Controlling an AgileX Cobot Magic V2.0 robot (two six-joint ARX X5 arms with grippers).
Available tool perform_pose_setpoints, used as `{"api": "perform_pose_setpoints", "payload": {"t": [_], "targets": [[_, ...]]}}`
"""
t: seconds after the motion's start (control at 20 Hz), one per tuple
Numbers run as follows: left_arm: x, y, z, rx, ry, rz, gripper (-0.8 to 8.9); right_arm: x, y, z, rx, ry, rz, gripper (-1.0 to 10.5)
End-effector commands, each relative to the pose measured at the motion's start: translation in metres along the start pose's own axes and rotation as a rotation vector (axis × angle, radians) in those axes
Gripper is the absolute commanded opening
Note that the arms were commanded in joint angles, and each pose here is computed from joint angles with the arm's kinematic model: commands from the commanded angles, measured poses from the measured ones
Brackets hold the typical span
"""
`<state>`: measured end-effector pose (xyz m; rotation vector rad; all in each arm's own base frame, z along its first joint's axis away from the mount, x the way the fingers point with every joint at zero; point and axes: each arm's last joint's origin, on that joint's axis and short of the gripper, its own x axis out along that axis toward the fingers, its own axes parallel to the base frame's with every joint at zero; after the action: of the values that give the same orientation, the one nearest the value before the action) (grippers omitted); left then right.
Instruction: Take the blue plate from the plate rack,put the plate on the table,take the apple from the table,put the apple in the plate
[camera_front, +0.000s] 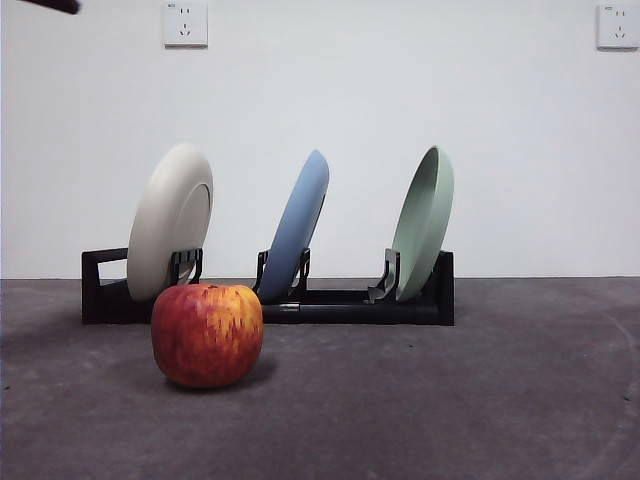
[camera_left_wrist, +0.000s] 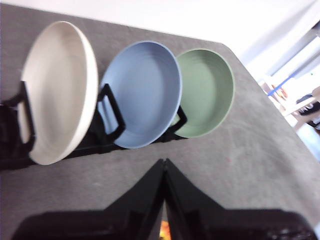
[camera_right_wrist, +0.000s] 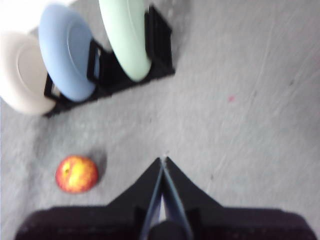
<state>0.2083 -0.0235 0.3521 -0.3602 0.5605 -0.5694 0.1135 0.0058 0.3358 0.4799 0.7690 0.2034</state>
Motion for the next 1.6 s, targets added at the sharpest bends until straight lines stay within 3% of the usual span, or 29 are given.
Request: {"api": "perform_pose_setpoints", "payload": {"t": [0.05, 0.45, 1.0, 1.05, 1.15, 1.2, 1.6], "targets": [[0.017, -0.003, 0.023, -0.021, 0.075, -0.02, -0.06, 0.004, -0.001, 0.0, -0.014, 0.043, -0.005, 0.0], [0.09, -0.024, 0.079, 0.012, 0.264, -0.096, -0.06, 0.005, -0.003, -0.003, -0.025, 0.089, -0.023, 0.0], [0.193, -0.018, 0.096, 0.021, 0.359, -0.142, 0.04, 0.004, -0.006, -0.011, -0.018, 0.168, -0.047, 0.0], [0.202, -0.016, 0.096, 0.023, 0.361, -0.141, 0.35, 0.004, -0.006, -0.011, -0.018, 0.169, -0.047, 0.0], [0.216, -0.015, 0.095, 0.019, 0.359, -0.138, 1.97, 0.004, -0.006, -0.011, -0.018, 0.169, -0.047, 0.0], [0.221, -0.014, 0.093, 0.021, 0.358, -0.14, 2.2, 0.004, -0.006, -0.011, -0.018, 0.17, -0.047, 0.0], [0.242, -0.025, 0.082, 0.072, 0.35, -0.091, 2.58, 0.004, -0.006, -0.011, -0.027, 0.172, -0.047, 0.0]]}}
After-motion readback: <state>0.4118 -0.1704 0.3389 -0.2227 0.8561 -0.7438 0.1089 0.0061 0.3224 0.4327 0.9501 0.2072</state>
